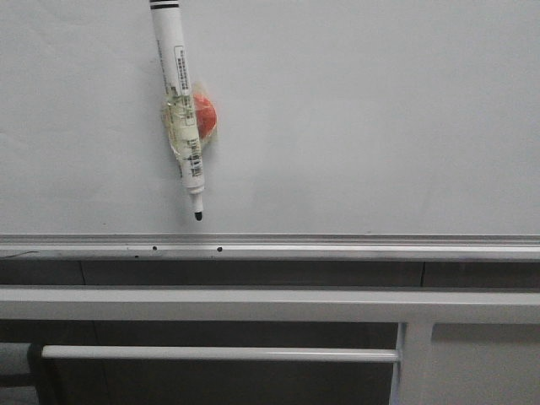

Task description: Write number 1 on whiteboard

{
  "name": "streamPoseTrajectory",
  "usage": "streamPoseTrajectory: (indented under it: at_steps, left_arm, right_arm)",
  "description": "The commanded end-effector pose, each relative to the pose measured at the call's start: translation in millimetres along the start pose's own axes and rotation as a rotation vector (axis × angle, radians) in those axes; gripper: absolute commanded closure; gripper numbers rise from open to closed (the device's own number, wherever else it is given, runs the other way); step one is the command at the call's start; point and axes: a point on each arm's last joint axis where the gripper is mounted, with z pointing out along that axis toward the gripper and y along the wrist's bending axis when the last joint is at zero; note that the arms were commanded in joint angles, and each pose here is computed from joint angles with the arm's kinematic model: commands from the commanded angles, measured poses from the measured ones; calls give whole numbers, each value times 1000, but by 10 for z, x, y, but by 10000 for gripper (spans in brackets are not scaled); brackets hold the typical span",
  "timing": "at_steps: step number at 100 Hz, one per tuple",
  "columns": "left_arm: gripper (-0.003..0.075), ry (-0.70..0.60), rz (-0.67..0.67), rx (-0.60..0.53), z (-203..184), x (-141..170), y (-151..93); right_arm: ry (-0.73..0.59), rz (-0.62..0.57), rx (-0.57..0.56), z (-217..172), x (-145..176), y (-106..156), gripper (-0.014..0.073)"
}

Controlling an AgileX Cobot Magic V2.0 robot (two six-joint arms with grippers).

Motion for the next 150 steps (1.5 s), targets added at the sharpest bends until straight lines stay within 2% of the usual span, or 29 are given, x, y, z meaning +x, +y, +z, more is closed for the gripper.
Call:
streamPoseTrajectory:
  at_steps: [1, 11, 23, 47, 61, 82, 101, 121, 129, 150]
  left_arm:
    - [384, -94, -6, 68, 23, -28, -56]
    - [428, -114, -7, 136, 22, 67, -96]
    - [430, -104, 0, 194, 50, 162, -143]
    - [430, -27, 7, 217, 269, 294, -233]
    - [430, 5, -50, 251, 419, 396, -338]
    - [430, -71, -53, 363, 557, 526, -605]
    - [423, -121, -52, 410, 598, 713, -804]
    - [423, -98, -35, 351, 630, 892, -836]
    - [423, -93, -24, 372, 626, 932, -867]
    - [421, -136, -72, 332, 724, 855, -953]
  right_arm:
    - [-69, -2, -12, -10, -129, 30, 638]
    - [-69, -2, -12, -10, -129, 30, 638]
    - [-69, -2, -12, -10, -129, 30, 638]
    - [-69, -2, -12, -10, -129, 30, 638]
    - [-69, -2, -12, -10, -129, 30, 638]
    - [-58, -7, -26, -9, -121, 37, 638]
    - [26, -33, -84, -7, -53, 61, 638]
    - [62, -43, -101, -6, -24, 67, 638]
    - [60, -43, -102, -6, -26, 67, 638]
    - [53, -60, -107, -2, -28, 68, 638]
